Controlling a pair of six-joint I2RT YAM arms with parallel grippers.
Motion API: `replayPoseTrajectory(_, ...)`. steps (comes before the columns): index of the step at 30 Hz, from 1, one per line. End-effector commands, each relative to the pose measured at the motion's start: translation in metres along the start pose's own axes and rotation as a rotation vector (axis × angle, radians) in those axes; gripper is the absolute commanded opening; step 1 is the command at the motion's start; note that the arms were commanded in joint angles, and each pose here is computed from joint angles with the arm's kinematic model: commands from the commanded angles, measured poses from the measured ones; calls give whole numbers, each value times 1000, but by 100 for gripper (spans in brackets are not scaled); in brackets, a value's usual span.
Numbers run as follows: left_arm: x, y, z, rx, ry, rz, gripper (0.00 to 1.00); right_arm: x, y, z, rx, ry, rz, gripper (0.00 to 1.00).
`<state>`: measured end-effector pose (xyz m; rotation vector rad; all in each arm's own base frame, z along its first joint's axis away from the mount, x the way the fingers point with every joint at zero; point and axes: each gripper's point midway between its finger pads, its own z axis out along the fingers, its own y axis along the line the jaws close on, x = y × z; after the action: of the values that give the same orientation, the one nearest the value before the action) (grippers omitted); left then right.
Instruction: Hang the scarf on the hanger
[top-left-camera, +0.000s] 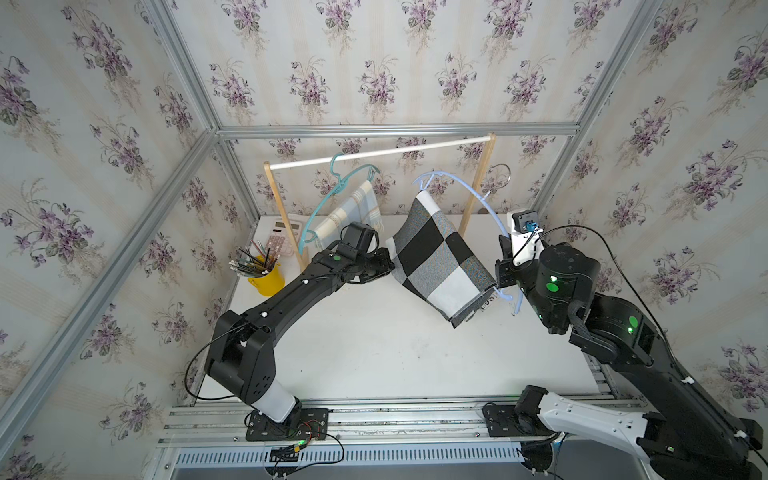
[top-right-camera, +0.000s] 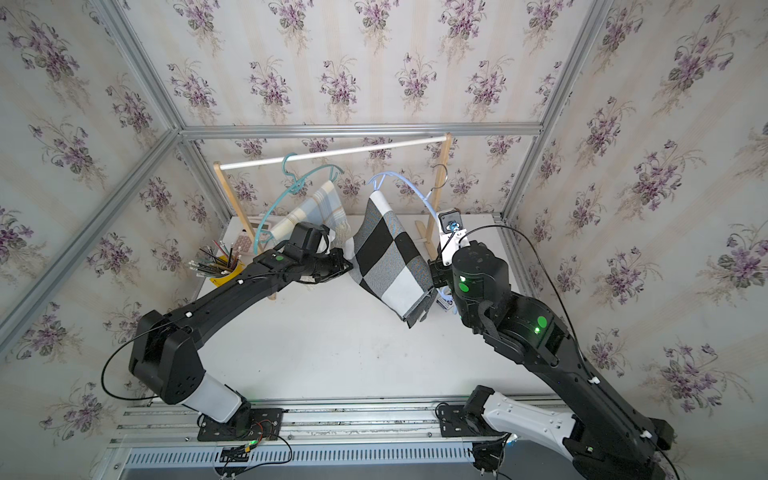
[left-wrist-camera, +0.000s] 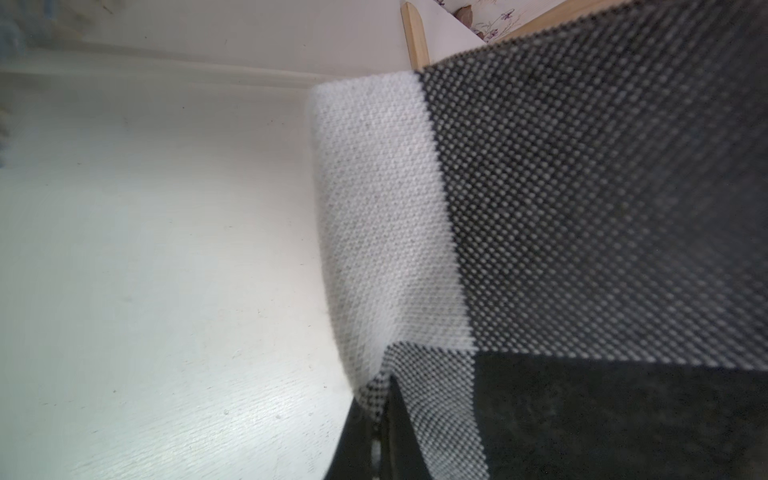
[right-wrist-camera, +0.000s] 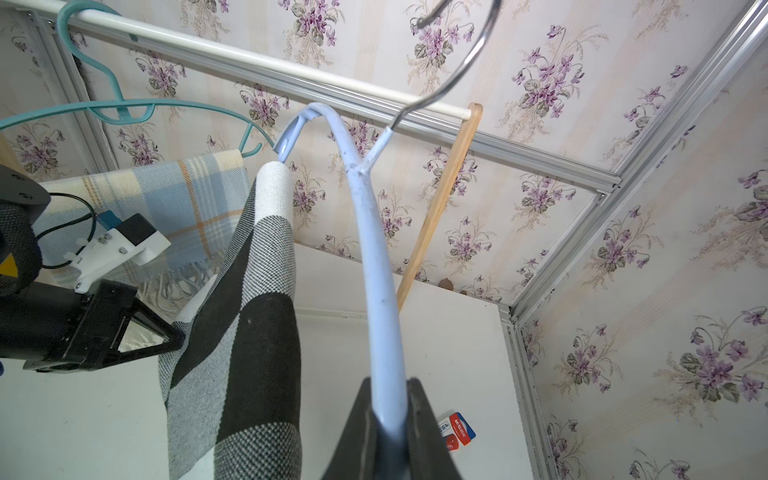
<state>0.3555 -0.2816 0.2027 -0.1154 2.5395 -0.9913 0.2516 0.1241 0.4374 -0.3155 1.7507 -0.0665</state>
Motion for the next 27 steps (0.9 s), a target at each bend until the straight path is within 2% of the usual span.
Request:
replayPoseTrajectory(1,8,7,-2,-40,44,30,27,-30,-13,-4,50,-110,114,0)
replayPoseTrajectory(3,8,8,-7,-50,37,33,54,-29,-13,-4,55,-108,105,0)
replayPoseTrajectory(5,11,7,-13,-46,34,37,68,-29,-14,-3,60,-107,99,0)
replayPoseTrajectory(6,13,6,-16,-44,34,37,71,-28,-14,-3,62,-106,98,0)
replayPoseTrajectory(14,39,-24,-46,49,33,83,75,-28,-12,-1,58,-101,89,0)
replayPoseTrajectory(21,66,-71,-63,228,-35,134,73,-23,-7,1,43,-106,82,0)
replayPoseTrajectory(27,75,-93,-65,264,-132,142,73,-17,5,9,18,-69,61,0)
